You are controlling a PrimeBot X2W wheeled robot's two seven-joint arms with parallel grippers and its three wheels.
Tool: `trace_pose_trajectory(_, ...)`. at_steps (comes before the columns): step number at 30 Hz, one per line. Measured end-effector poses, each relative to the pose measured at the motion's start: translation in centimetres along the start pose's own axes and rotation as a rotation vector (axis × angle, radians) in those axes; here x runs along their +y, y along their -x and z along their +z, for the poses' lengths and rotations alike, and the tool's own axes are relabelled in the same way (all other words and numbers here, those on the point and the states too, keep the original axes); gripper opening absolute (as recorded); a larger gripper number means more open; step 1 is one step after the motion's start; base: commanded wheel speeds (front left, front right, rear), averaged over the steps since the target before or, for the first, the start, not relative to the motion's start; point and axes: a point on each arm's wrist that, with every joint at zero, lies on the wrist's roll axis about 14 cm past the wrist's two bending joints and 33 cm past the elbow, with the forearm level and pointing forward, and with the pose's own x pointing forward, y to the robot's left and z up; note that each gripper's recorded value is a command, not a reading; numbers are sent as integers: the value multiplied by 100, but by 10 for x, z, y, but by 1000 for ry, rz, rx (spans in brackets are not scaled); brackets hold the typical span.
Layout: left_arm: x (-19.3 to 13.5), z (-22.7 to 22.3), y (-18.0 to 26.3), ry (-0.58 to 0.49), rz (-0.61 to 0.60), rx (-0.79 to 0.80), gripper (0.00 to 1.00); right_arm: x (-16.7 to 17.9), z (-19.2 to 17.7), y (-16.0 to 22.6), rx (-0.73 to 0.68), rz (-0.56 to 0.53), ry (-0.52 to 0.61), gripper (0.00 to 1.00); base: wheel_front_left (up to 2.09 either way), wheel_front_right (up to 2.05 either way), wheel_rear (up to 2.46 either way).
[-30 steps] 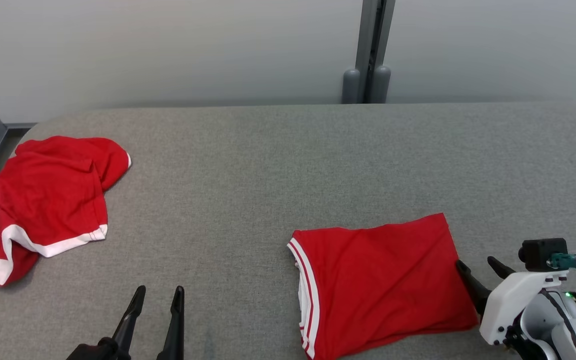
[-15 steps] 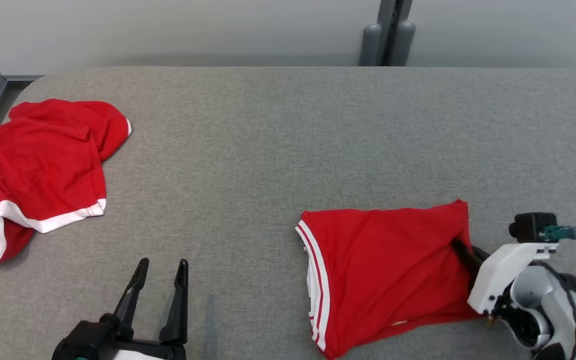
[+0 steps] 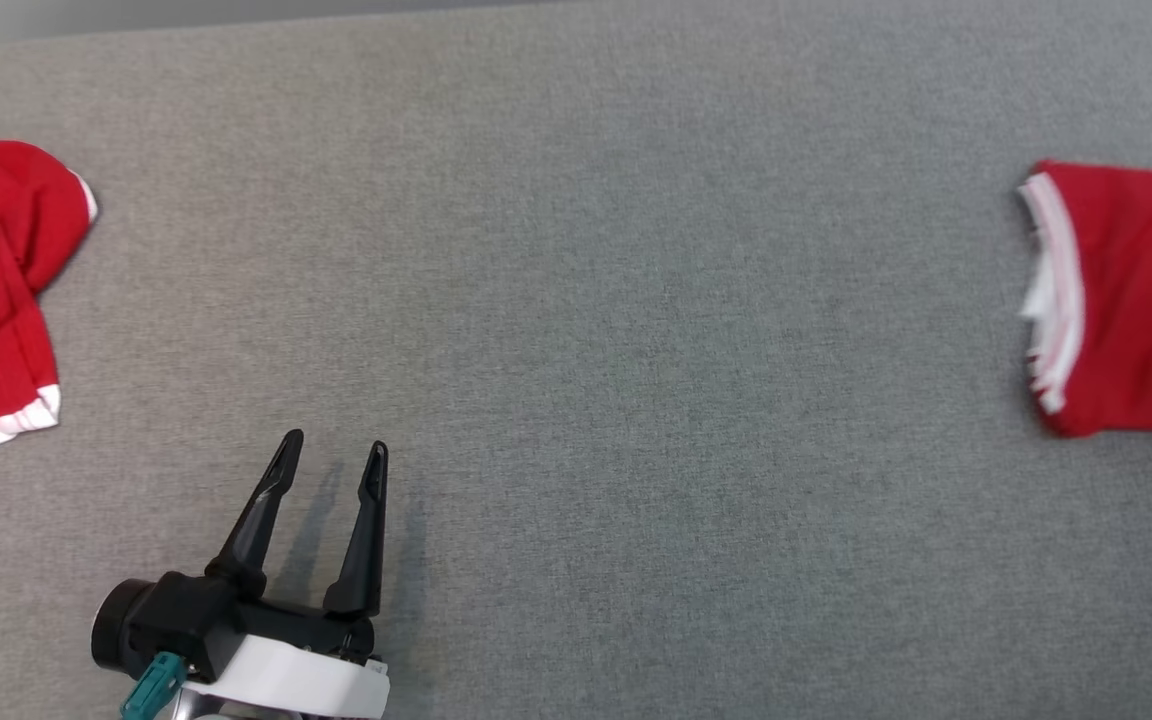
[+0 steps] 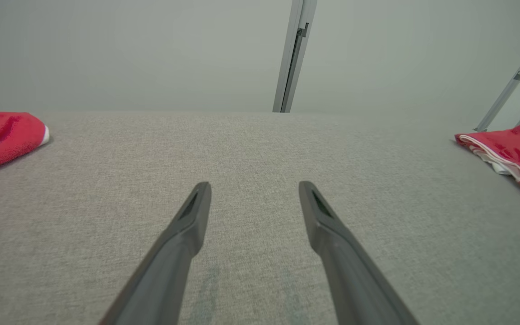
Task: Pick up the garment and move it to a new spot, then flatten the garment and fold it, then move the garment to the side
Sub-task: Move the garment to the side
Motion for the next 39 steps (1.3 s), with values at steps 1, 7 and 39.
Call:
trace_pose_trajectory(1,-1,-3,-1,1,-6,9,100,-14,0,-1,3,-35,15,0,0,0,0)
trace_pose_trajectory(7,-3,-11,-1,-5,-18,31,100,-57,14,3,-63,-163,25,44,0,0,0)
trace_pose_trajectory(39,45,64,111,45,226,-221,100,177,21,197,-653,334,-143,100,0,0,0)
